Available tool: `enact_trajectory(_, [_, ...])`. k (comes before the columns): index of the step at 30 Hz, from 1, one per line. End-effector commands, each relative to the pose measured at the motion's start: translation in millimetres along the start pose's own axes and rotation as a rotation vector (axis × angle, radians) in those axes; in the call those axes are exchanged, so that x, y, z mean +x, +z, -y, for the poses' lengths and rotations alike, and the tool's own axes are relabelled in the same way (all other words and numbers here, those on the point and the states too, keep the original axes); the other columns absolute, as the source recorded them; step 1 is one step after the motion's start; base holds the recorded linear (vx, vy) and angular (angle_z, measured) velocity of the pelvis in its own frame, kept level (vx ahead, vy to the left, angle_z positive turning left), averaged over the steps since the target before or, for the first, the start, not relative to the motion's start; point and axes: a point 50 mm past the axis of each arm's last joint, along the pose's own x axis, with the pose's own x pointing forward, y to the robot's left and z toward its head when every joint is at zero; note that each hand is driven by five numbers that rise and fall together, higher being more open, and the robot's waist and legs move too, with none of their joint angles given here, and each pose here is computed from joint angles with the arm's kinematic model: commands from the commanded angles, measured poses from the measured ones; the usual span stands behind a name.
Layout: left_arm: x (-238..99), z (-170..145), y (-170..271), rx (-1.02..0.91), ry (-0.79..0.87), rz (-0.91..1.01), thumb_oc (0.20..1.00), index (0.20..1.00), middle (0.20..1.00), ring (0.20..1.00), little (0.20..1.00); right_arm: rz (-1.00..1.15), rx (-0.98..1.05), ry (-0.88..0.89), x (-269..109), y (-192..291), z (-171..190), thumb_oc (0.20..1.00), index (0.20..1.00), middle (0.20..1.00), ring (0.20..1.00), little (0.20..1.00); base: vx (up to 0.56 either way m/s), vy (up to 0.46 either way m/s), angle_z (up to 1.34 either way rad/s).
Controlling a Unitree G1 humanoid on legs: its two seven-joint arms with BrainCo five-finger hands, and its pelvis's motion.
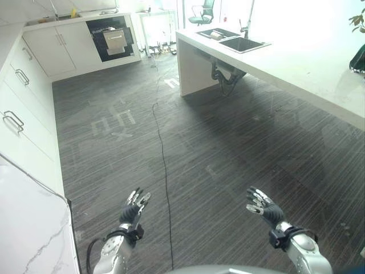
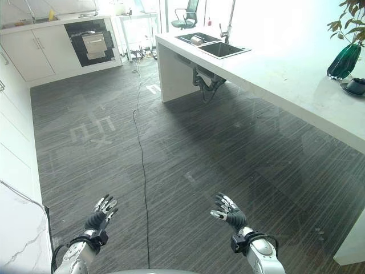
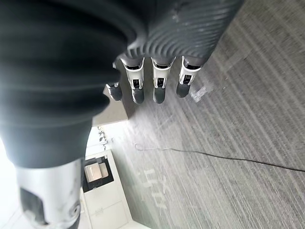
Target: Place the dishes in the dishwasher.
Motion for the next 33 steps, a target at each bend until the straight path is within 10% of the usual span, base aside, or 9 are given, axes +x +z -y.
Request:
enact_trajectory(1, [12.2, 11.0, 35.4, 0.021, -0.063, 0.163, 1.000, 1.000, 1.000, 1.000, 1.000, 0.226, -0.062, 0.032, 0.8, 49.1, 6.6, 1.000, 1.000, 1.000, 1.000, 1.000, 0.00, 0.000, 0.00])
enact_trajectory(19, [-3.4, 30.5, 71.0, -0.160, -0.239, 0.310, 1.000, 1.000, 1.000, 1.000, 1.000, 0.508, -0.251, 0.034, -26.2, 109.8, 7.5, 1.000, 1.000, 1.000, 1.000, 1.000, 0.08, -0.115, 0.08])
enact_trajectory(33, [-19.0, 50.5, 79.9, 0.005, -0.439, 0.300, 1.000, 1.000, 1.000, 1.000, 1.000, 0.658, -0.166, 0.062, -39.7, 123.1, -3.8, 1.000, 1.000, 1.000, 1.000, 1.000, 0.59, 0.319, -0.23])
